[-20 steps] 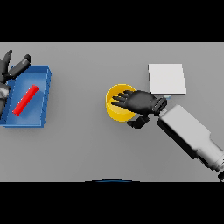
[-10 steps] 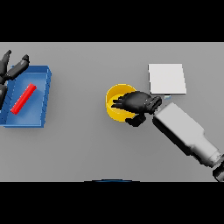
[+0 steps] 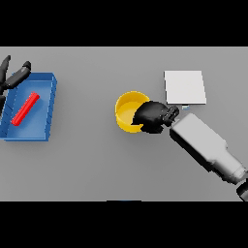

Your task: Pick up the red beaker and tilt it to pour out 1 green nut into yellow bowl. Pick up the yellow bowl and place it on the metallic measuring scale.

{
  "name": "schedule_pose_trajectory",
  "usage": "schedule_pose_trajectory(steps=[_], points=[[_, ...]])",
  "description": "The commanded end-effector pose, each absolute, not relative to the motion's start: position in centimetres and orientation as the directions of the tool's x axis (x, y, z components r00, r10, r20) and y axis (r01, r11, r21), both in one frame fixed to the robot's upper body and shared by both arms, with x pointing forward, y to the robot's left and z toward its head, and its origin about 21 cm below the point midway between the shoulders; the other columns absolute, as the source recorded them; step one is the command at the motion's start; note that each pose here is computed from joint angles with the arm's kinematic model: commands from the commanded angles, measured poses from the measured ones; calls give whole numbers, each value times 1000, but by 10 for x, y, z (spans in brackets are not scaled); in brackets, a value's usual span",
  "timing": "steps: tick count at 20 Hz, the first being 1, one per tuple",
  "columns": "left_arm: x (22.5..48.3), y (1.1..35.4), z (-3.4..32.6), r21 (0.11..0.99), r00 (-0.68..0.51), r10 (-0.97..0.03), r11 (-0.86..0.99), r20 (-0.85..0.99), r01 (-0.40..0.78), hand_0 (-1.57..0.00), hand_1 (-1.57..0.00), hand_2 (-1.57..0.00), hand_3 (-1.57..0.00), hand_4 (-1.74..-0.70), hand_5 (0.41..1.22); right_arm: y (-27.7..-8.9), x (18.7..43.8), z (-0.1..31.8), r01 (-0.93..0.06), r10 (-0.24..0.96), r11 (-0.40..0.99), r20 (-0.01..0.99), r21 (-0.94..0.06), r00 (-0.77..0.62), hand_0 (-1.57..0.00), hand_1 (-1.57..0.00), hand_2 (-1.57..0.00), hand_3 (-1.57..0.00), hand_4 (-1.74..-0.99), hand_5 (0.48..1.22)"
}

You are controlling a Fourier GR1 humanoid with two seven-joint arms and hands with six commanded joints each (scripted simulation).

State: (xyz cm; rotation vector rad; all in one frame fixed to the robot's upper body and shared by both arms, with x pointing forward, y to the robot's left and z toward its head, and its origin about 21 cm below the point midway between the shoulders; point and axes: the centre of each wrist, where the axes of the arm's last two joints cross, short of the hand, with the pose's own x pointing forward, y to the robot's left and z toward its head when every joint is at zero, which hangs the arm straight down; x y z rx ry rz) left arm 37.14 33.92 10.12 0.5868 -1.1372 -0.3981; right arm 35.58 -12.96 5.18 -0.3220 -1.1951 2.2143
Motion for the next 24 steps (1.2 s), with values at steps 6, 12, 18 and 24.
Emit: schedule_pose_trajectory(steps=[6, 12, 18, 24], points=[[368, 339, 101, 625, 379, -580, 780, 722, 3, 1, 1, 1, 1, -716, 694, -137, 357, 55, -387, 614, -388, 79, -836, -785, -1526, -1523, -1319, -1311, -1724, 1209], [362, 337, 100, 621, 384, -575, 783, 722, 4, 1, 1, 1, 1, -724, 693, -145, 361, 86, -387, 654, -334, 84, -859, -751, -1559, -1558, -1414, -1252, -1737, 1218], [358, 338, 100, 625, 386, -579, 781, 718, 8, 1, 1, 1, 1, -716, 686, -164, 359, 112, -348, 693, -300, 47, -888, -719, -1568, -1568, -1497, -1164, -1740, 1220], [357, 337, 104, 627, 383, -581, 779, 719, 3, 1, 1, 1, 1, -727, 710, -179, 358, 124, -313, 729, -275, 15, -909, -684, -1567, -1570, -1527, -1151, -1741, 1221]])
